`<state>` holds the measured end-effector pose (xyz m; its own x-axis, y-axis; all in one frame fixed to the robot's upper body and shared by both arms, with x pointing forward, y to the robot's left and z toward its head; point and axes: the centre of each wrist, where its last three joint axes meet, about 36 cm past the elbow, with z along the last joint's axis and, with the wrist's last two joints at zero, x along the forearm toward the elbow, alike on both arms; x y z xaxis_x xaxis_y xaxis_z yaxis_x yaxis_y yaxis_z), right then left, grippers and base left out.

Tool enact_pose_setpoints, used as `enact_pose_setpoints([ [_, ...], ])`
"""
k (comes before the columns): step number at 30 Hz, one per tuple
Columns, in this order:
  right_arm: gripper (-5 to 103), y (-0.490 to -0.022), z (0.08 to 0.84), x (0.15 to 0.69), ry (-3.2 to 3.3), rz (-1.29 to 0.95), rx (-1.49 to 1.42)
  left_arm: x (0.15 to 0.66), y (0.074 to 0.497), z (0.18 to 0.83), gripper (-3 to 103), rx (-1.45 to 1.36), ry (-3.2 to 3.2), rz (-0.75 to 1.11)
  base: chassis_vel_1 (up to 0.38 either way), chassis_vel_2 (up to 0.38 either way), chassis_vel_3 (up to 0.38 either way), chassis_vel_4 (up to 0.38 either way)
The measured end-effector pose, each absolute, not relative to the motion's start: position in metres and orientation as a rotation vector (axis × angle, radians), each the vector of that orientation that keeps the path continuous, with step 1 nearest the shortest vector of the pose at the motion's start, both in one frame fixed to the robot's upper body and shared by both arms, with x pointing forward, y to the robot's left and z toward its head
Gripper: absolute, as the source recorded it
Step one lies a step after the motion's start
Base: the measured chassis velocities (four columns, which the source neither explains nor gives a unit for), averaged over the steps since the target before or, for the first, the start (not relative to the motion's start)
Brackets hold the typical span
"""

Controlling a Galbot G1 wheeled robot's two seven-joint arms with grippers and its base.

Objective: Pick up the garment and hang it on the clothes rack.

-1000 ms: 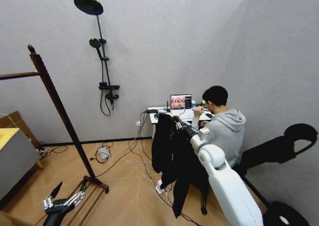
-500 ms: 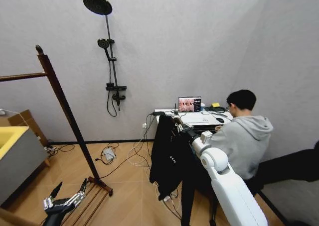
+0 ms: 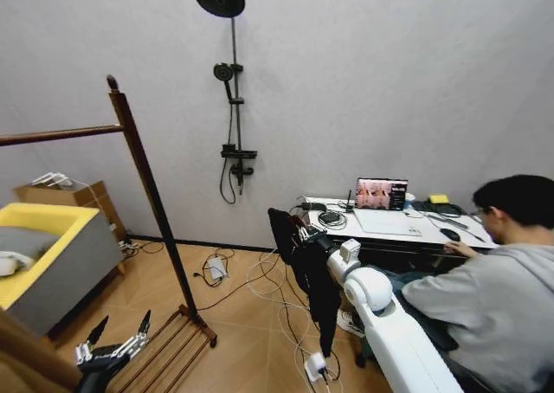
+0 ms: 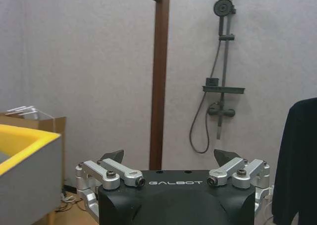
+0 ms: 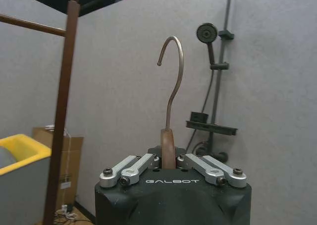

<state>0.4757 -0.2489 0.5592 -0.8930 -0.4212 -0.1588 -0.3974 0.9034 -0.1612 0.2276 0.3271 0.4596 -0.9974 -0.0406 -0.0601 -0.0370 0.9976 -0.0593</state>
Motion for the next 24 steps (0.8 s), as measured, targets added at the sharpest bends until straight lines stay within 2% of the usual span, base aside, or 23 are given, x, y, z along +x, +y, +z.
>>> enact_pose_setpoints([
  [8, 9, -0.246, 0.558, 0.480, 2.903, -0.147, -0.619, 0.228, 0.327, 0.460, 100, -0.060, 3.078, -0.090, 0.176, 0.090, 0.093, 0.158],
  [15, 9, -0.244, 0.552, 0.479, 2.917, -0.147, -0.610, 0.228, 0.327, 0.460, 100, -0.060, 3.078, -0.090, 0.100, 0.142, 0.159, 0.116],
  [24, 9, -0.243, 0.546, 0.472, 2.928, -0.180, -0.608, 0.228, 0.327, 0.460, 100, -0.060, 3.078, -0.090, 0.057, 0.049, 0.044, 0.044],
])
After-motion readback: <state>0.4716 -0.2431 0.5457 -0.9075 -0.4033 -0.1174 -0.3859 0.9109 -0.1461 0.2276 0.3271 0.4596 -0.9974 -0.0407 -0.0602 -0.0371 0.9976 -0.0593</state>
